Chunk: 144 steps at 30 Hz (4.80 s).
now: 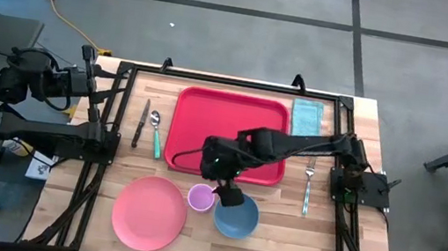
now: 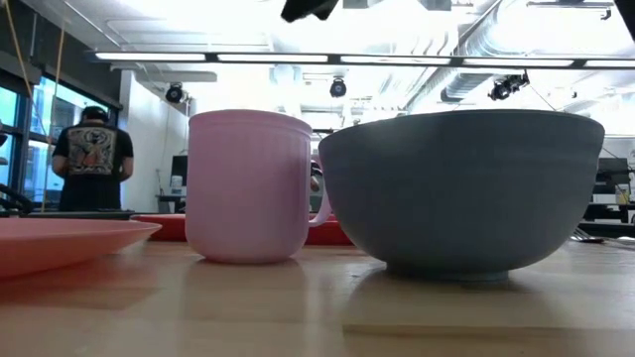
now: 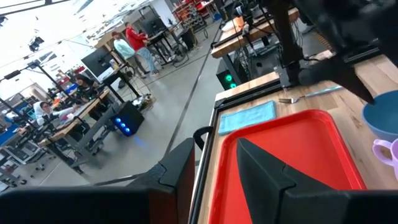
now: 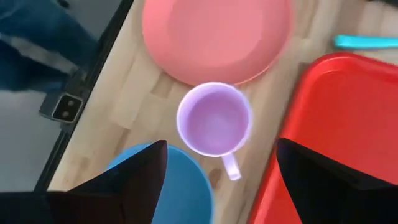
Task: Set up tray
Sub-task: Put the purple cup on the tray
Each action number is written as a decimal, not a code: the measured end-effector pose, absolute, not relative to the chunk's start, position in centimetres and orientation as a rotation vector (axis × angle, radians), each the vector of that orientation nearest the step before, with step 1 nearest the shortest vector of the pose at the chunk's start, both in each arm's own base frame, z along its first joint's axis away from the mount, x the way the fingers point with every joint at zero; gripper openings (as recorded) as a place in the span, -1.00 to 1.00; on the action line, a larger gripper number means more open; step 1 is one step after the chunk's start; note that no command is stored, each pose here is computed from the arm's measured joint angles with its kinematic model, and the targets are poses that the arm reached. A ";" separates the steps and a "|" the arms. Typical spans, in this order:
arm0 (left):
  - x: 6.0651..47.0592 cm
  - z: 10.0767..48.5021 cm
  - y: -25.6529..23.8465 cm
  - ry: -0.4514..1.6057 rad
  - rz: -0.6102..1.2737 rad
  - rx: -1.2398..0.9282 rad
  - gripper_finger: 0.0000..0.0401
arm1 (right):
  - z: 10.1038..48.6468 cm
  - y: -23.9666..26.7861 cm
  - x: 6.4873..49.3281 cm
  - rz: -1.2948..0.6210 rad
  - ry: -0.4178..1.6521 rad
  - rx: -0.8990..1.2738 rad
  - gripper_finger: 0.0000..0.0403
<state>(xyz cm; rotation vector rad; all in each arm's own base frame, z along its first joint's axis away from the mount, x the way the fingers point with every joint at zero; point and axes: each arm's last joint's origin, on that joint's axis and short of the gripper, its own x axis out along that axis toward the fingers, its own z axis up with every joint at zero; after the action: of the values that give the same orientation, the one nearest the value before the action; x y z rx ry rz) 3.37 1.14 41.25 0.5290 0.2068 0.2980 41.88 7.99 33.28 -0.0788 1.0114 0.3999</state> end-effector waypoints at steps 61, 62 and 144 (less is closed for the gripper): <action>3.3 41.2 1.3 0.229 0.348 0.555 -0.24 | 21.0 12.1 47.7 0.305 1.186 0.160 -0.28; 3.3 41.2 1.3 0.229 0.347 0.555 -0.24 | 21.0 12.1 47.7 0.308 1.187 0.162 -0.33; 3.3 40.9 1.3 0.261 0.337 0.545 -0.24 | 32.7 -15.4 35.8 -0.788 1.258 0.494 -1.00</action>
<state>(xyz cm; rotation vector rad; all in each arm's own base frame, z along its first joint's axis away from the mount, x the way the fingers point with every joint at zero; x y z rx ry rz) 3.28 1.27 40.89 0.5450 0.2614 0.3375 35.79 -15.36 32.72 0.4936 1.2581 -0.7877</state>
